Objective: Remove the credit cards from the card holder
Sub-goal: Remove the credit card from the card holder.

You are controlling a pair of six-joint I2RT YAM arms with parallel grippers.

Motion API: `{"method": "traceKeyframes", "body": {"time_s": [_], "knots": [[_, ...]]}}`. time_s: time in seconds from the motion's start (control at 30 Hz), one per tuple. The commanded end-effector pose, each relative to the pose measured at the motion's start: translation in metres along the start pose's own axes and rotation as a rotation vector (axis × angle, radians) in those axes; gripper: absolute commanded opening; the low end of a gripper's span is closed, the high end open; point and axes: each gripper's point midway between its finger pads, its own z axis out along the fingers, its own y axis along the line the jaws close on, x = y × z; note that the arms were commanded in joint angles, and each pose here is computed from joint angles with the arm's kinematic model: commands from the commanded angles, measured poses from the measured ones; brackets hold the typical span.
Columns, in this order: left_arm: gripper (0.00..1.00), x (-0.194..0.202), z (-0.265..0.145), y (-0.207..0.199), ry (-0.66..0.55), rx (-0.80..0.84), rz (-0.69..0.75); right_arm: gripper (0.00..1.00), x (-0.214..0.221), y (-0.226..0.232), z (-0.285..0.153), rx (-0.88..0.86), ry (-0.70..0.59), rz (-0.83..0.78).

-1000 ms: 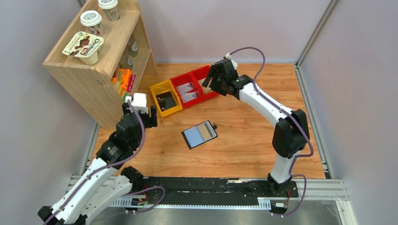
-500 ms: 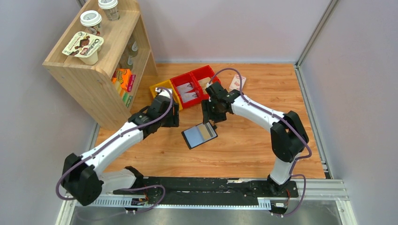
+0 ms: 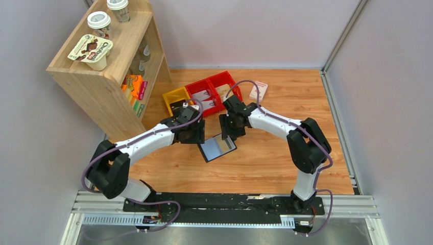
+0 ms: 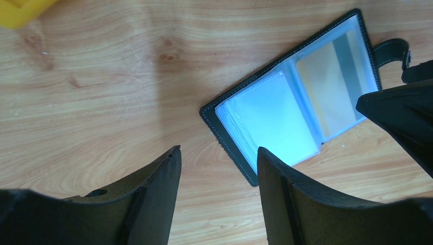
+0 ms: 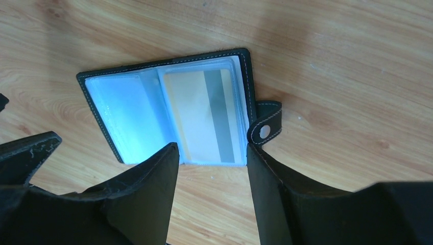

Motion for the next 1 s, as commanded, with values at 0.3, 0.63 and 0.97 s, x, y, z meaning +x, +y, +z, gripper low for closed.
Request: {"method": "traceKeyframes", "body": {"time_s": [0.3,0.63,0.97], "knots": [[0.64,0.005,0.024,-0.023,0.059,0.025,-0.038,0.56,0.008,-0.004,0.032,-0.008,0.023,-0.004],[0.63,0.008,0.025,-0.027,0.076,0.009,-0.033,0.56,-0.007,0.000,0.013,0.001,-0.050,-0.018],[0.62,0.005,0.024,-0.030,0.045,0.002,-0.029,0.58,-0.006,-0.013,0.017,0.063,-0.042,-0.060]]}}
